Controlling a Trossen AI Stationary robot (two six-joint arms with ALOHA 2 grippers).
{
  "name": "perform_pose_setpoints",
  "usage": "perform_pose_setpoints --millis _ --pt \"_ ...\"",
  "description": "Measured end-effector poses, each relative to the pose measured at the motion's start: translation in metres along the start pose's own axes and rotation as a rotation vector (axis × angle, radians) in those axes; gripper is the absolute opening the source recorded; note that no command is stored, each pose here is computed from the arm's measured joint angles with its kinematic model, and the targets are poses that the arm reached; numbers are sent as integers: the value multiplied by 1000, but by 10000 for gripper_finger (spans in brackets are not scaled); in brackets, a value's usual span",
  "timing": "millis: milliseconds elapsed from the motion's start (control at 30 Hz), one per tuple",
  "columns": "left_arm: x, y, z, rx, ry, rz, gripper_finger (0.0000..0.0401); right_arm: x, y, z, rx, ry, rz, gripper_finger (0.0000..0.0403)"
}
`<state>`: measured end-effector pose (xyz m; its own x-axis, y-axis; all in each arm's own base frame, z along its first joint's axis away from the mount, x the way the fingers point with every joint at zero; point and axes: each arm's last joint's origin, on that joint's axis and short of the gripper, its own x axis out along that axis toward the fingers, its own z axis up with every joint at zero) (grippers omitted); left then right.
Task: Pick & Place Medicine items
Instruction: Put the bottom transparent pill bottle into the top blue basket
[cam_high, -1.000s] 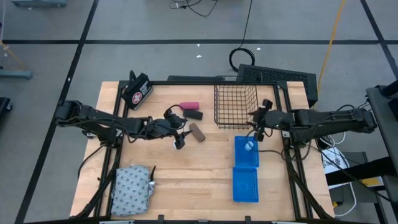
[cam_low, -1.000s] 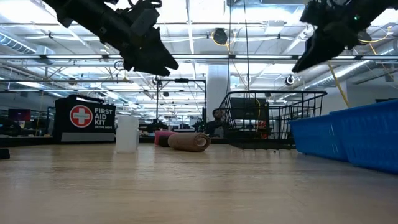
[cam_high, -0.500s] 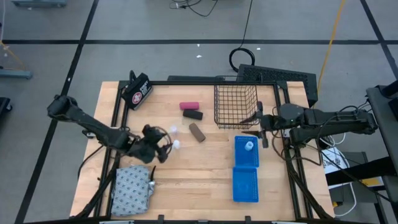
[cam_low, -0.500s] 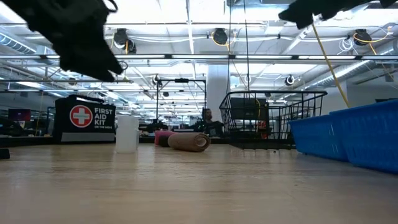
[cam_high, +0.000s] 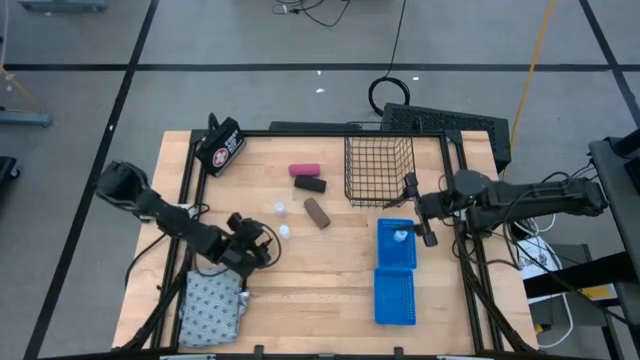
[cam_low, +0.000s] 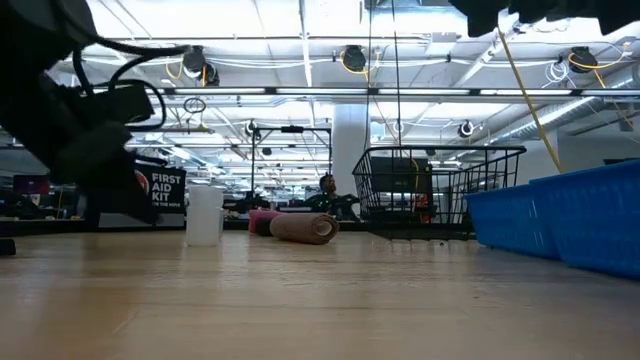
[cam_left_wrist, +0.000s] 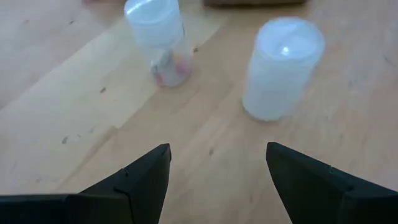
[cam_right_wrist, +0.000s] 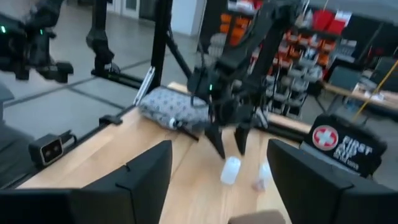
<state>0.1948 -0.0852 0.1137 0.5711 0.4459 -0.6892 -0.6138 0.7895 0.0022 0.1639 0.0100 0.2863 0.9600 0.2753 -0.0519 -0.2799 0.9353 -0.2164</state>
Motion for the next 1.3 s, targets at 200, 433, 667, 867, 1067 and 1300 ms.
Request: perform_pose_setpoints --millis 200,433,667,867,1067,1300 --pt "24 -6 -11 -6 10 34 269 1 2 -12 -16 -87 -30 259" --pt "32 -19 -9 42 -57 -50 269 1 -1 -23 -44 -72 -214 259" --pt "38 -21 1 72 -81 -85 269 1 -1 -24 -35 -66 -237 262" --pt "47 -16 12 55 -74 -98 269 1 -1 -25 -34 -65 -237 259" --pt "52 -14 21 53 -92 -119 269 1 -1 -25 -33 -59 -235 258" --pt "54 -11 23 44 -95 -106 236 1 0 -28 -16 -32 -228 254"
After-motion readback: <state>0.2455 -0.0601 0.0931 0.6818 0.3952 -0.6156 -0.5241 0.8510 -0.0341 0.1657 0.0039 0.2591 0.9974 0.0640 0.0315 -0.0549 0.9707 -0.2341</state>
